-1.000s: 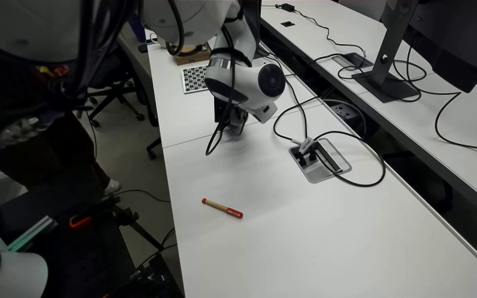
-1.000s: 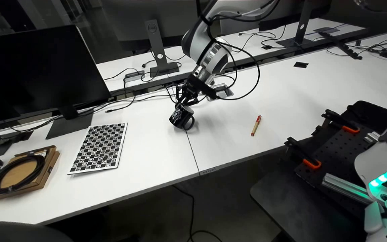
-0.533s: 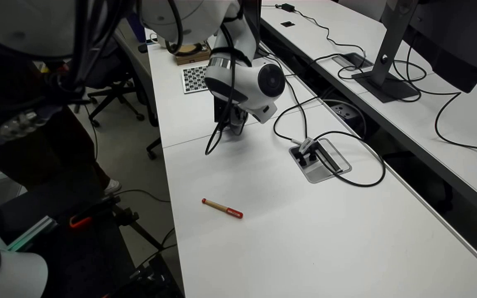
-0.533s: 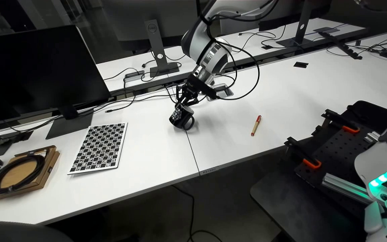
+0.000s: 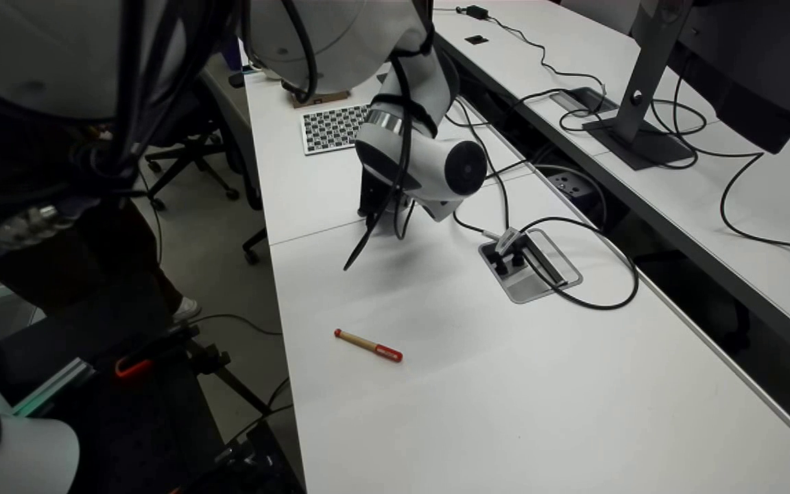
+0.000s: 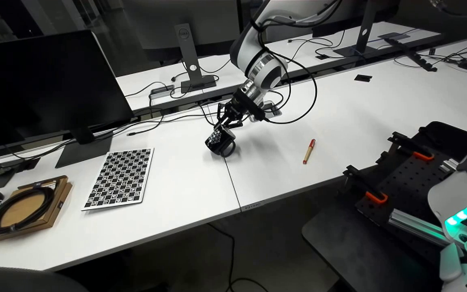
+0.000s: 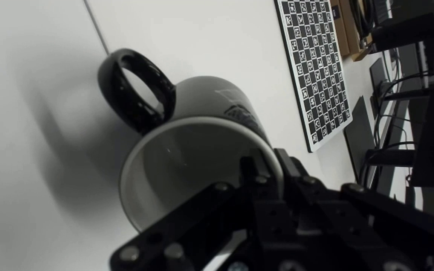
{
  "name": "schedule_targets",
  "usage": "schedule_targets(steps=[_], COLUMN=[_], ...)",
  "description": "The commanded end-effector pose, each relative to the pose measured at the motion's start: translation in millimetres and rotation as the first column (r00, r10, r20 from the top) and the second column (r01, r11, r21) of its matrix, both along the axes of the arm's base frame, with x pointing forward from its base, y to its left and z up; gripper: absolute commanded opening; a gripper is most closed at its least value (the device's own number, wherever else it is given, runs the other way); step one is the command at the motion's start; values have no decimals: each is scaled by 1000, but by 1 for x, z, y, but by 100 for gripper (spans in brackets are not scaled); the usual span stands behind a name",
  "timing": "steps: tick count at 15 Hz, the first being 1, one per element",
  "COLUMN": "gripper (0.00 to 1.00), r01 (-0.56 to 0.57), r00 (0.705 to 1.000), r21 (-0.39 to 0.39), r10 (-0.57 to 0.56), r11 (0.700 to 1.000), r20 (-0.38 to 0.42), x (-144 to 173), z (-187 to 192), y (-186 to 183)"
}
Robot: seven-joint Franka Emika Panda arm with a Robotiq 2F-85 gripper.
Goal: Turn the mug upside down
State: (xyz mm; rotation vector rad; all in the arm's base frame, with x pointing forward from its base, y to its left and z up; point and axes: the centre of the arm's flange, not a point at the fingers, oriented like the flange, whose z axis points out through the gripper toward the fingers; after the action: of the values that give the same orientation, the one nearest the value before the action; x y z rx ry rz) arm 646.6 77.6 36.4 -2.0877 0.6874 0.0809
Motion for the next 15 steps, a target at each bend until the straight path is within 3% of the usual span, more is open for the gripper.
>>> schedule_targets(steps=[1, 10, 15], gripper=[2, 2, 2], r01=[18, -1, 87], r00=[999, 1000, 996], r21=[79, 152, 343], r10=[-22, -3, -90], r11=[997, 988, 935], r20=[49, 27, -8], x=[12, 13, 4], z=[-8, -31, -57], y=[-22, -49, -52])
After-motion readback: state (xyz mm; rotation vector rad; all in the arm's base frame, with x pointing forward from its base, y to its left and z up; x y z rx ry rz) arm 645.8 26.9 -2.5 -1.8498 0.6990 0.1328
